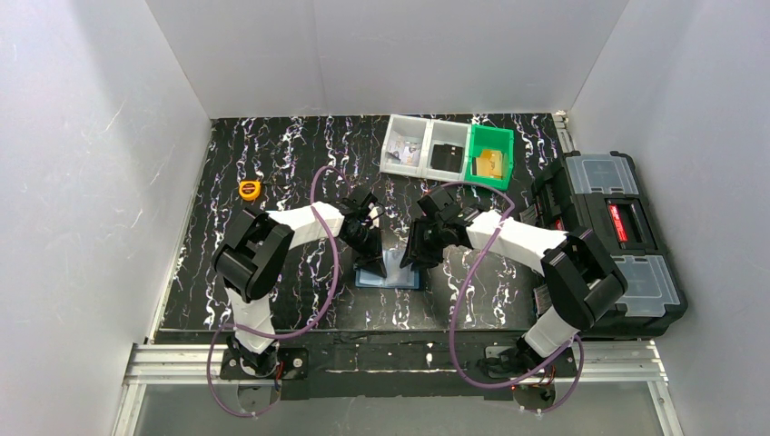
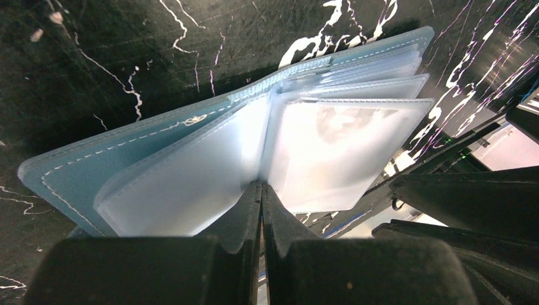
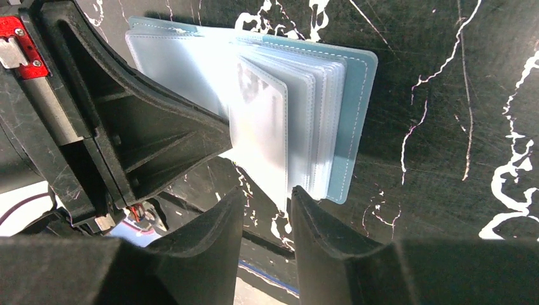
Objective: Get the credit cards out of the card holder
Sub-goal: Remove the credit card from the card holder.
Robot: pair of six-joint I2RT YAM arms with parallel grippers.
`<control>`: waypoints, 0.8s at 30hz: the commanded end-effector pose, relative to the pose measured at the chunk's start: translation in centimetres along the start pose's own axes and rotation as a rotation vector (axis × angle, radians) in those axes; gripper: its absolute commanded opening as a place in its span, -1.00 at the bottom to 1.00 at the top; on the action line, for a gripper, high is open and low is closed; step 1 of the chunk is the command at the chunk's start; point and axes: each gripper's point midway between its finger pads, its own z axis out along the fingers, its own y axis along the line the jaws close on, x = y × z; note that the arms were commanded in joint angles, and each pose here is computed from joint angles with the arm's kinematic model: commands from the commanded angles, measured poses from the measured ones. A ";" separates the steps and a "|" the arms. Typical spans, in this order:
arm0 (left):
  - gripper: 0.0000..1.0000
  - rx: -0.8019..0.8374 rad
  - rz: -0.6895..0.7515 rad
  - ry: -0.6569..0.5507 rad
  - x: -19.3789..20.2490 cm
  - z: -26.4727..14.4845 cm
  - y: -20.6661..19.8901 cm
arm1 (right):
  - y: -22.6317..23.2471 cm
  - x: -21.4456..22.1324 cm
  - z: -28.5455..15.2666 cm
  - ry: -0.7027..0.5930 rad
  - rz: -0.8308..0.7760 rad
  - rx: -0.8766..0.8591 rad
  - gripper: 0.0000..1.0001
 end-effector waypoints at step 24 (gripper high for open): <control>-1.00 -0.187 -0.013 0.073 2.4 2.1 4.5 | 0.2 0.4 1.5 0.036 0.036 -0.043 -0.14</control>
